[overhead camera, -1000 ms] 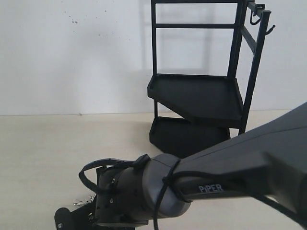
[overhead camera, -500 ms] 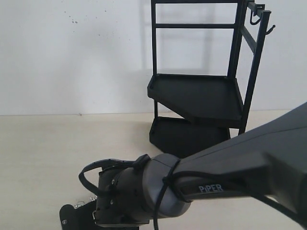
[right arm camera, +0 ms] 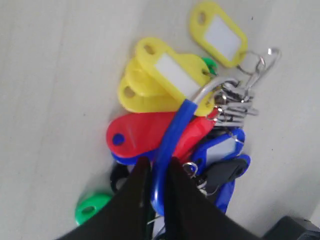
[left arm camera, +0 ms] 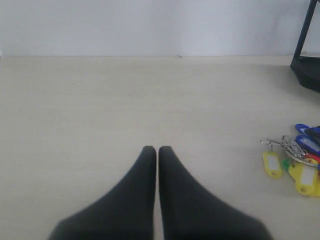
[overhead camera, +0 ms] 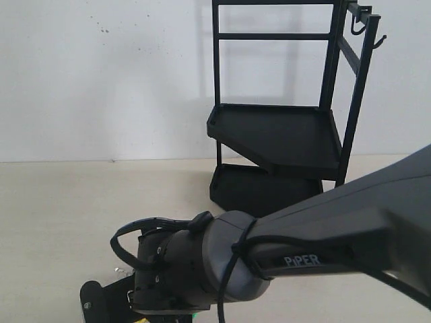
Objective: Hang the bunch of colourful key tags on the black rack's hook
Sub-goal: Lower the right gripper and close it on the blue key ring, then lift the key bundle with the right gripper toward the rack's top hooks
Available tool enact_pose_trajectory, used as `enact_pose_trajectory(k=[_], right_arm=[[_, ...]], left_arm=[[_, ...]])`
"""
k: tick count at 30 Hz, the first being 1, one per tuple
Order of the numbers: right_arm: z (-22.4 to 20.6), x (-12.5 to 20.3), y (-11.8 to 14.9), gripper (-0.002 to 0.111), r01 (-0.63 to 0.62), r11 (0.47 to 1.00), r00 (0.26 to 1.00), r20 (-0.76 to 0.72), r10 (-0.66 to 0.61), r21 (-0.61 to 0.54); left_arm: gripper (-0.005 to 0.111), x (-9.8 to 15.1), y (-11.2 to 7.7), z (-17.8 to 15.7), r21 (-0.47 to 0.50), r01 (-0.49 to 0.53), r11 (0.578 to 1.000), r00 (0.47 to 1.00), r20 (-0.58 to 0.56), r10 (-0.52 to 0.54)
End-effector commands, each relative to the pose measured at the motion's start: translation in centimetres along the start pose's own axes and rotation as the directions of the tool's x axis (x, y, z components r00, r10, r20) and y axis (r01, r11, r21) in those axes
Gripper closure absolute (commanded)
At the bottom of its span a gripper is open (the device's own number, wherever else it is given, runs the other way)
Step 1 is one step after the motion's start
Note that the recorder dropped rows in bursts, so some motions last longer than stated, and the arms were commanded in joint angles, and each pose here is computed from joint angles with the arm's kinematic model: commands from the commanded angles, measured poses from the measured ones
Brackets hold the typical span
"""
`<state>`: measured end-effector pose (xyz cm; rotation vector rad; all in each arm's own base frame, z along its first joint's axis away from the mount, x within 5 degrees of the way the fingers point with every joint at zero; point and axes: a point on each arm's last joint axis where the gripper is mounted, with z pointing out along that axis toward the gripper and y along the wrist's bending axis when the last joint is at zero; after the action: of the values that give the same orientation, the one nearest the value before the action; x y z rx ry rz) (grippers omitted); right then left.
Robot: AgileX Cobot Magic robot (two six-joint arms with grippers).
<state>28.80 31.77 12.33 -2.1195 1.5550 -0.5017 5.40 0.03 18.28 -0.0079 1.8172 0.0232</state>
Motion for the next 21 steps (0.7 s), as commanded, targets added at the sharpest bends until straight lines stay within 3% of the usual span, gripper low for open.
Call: enact_pose_trajectory(k=[1, 5, 7, 10, 12, 13, 16, 21], right_arm=[[-0.6, -0.2, -0.5, 0.102, -0.014, 1.0, 1.0, 0.022, 0.013, 0.019], [-0.6, -0.3, -0.5, 0.096, -0.014, 1.0, 0.999, 0.031, 0.013, 0.023], [-0.6, -0.2, -0.5, 0.108, -0.017, 1.0, 0.999, 0.029, 0.017, 0.022], [-0.6, -0.2, -0.5, 0.108, -0.017, 1.0, 0.999, 0.029, 0.017, 0.022], [-0.8, -0.3, -0.8, 0.108, -0.054, 0.998, 0.998, 0.036, 0.053, 0.028], [-1.3, -0.4, -1.4, 0.108, -0.166, 0.985, 0.985, 0.05, 0.164, 0.041], [-2.7, -0.7, -3.0, 0.108, -0.437, 0.898, 0.896, 0.108, 0.43, 0.057], [-5.9, -0.8, -5.3, 0.108, -0.759, 0.651, 0.629, 0.257, 0.734, 0.0]], left_arm=[[0.102, -0.2, 0.0, 0.0, -0.002, 0.02, 1.0, 1.0, 0.019, -0.02], [0.102, -0.2, 0.0, 0.0, -0.002, 0.02, 1.0, 1.0, 0.019, -0.02], [0.102, -0.2, 0.0, 0.0, -0.002, 0.02, 1.0, 1.0, 0.019, -0.02], [0.102, -0.2, 0.0, 0.0, -0.002, 0.02, 1.0, 1.0, 0.019, -0.02], [0.102, -0.2, 0.0, 0.0, -0.002, 0.02, 1.0, 1.0, 0.019, -0.02], [0.102, -0.2, 0.0, 0.0, -0.002, 0.02, 1.0, 1.0, 0.019, -0.02], [0.102, -0.2, 0.0, 0.0, -0.002, 0.02, 1.0, 1.0, 0.019, -0.02], [0.102, -0.2, 0.0, 0.0, -0.002, 0.02, 1.0, 1.0, 0.019, -0.02]])
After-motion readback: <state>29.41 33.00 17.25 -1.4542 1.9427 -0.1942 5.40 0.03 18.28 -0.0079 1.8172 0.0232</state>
